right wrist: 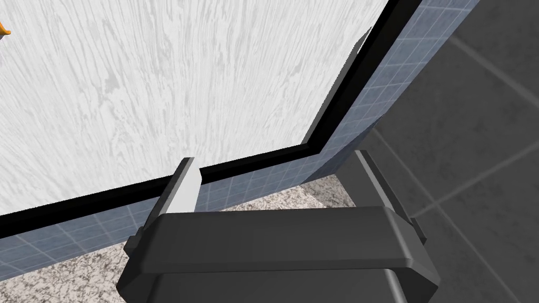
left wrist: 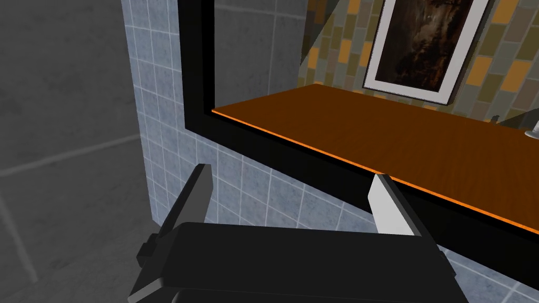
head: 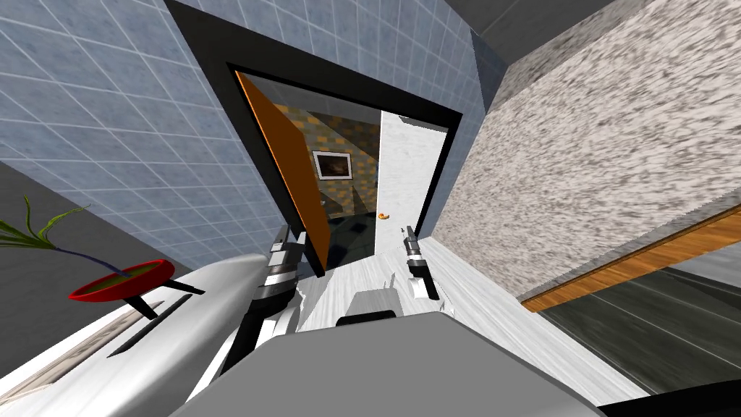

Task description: Push the door open

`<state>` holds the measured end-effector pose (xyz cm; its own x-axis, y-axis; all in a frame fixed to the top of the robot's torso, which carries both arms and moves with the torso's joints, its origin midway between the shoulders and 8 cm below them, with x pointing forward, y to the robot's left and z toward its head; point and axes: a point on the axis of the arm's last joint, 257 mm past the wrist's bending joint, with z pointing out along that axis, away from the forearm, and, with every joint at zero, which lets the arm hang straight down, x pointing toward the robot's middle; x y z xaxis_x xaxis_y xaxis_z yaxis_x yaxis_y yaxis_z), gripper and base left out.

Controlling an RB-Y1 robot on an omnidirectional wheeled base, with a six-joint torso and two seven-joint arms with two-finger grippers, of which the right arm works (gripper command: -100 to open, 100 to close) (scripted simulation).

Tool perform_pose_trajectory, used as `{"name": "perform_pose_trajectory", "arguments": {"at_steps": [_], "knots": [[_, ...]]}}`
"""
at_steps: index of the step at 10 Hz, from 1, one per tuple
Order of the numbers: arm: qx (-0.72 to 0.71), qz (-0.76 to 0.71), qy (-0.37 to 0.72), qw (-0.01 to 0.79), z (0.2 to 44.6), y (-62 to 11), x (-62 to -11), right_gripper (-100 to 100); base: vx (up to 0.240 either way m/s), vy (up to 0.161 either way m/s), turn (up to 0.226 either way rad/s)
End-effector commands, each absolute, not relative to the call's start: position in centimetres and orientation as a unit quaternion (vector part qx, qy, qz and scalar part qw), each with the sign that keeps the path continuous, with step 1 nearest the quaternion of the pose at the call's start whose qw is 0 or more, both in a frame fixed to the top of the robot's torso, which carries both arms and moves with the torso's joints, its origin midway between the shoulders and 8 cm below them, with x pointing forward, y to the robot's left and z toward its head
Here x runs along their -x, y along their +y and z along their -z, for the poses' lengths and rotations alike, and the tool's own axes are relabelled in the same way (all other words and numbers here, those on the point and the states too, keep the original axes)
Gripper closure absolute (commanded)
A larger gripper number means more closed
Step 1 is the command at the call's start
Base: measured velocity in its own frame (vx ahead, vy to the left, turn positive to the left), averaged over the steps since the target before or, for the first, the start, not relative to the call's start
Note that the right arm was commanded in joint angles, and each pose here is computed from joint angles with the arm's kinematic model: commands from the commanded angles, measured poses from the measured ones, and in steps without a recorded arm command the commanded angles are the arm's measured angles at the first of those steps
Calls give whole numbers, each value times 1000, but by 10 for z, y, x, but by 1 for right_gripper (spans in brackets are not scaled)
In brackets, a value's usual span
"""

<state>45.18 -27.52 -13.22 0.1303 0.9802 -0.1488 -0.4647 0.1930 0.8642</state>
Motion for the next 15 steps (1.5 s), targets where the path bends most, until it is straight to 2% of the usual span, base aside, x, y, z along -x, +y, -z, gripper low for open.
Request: {"name": "perform_pose_trajectory", "arguments": {"at_steps": [1, 15], "knots": [[-345, -536, 387, 666, 145, -275, -457, -100, 80, -82, 104], [-415, -519, 423, 616, 249, -267, -492, -100, 77, -87, 93]]}}
